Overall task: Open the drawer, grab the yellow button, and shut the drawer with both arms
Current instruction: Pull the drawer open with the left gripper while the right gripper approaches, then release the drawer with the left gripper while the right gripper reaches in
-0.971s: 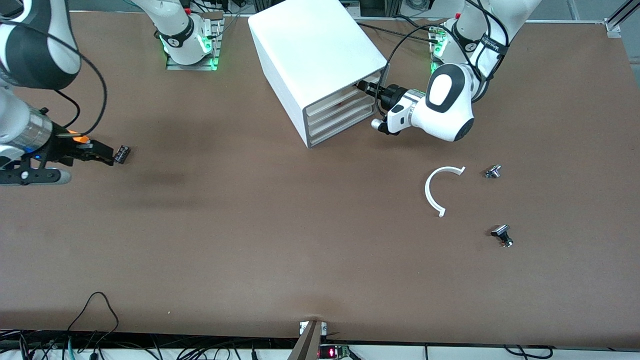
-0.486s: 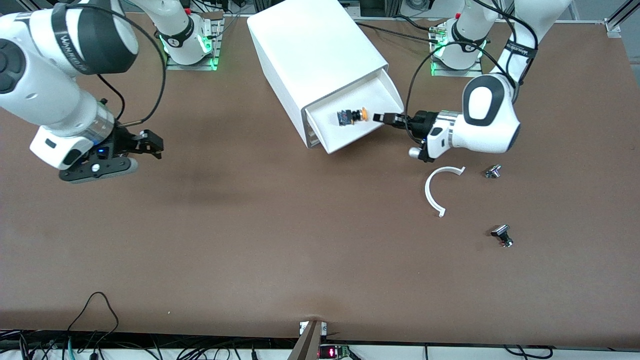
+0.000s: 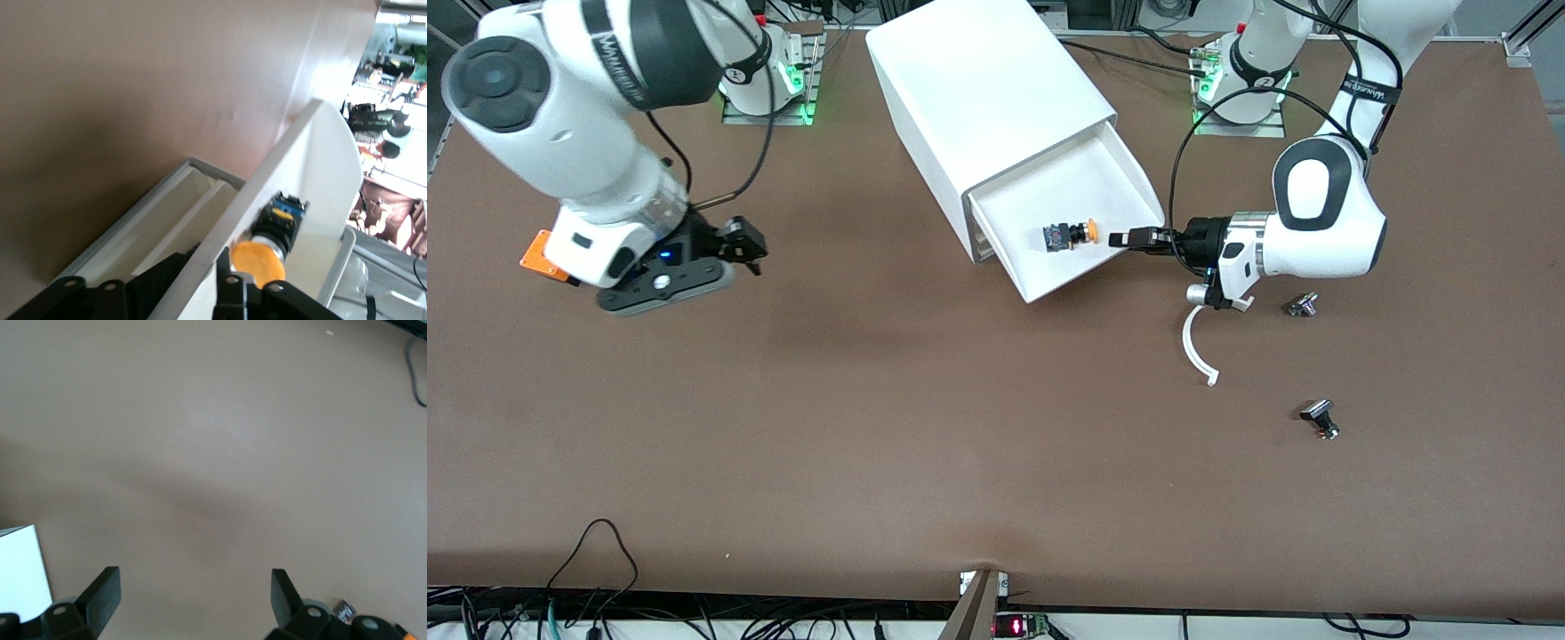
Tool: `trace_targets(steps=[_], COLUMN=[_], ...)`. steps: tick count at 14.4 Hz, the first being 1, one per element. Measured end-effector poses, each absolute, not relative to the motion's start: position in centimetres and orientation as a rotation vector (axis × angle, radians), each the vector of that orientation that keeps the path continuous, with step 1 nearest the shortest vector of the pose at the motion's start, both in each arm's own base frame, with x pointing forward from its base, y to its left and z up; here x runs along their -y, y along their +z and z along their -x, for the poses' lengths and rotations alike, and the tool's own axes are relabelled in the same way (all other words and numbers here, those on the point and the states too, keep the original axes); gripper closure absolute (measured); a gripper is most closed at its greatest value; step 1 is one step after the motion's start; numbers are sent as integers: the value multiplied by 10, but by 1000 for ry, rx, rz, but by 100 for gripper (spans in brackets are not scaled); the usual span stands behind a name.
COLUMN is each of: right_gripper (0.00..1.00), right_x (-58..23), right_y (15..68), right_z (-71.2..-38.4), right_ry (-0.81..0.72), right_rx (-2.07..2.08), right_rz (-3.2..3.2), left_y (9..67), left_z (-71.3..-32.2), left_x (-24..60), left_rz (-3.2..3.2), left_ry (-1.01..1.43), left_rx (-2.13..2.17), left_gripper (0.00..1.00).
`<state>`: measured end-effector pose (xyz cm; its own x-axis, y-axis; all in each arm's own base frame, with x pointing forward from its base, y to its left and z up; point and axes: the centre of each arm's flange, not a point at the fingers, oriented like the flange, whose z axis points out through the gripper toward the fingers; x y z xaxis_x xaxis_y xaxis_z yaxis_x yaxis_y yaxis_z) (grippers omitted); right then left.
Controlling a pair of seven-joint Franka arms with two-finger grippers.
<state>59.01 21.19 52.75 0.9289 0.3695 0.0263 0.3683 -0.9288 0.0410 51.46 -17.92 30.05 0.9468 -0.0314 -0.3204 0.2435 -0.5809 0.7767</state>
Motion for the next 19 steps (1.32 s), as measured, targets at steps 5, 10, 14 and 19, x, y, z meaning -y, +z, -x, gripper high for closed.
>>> trace_targets(steps=[5,10,14,19], right_gripper=[0,0,0,0], right_x=[-295,-339,-398,-476], right_y=[515,512,524,506], right_z=[-590,-580,-568,-549], right_ry=[78,149,233,244], right_rx=[-771,-1215,-1635,-2011], right_rz=[-3016,-2883,-2726,-2554], left_y=[329,426,474,550], left_z=[-540,-560,-557,-555], left_x=[159,98,48,16], left_rz=[-2325,-2560,-2648,-2965], left_ry=[-160,119,154,77], left_rx=[-115,41,74,326], left_gripper=[20,0,0,0])
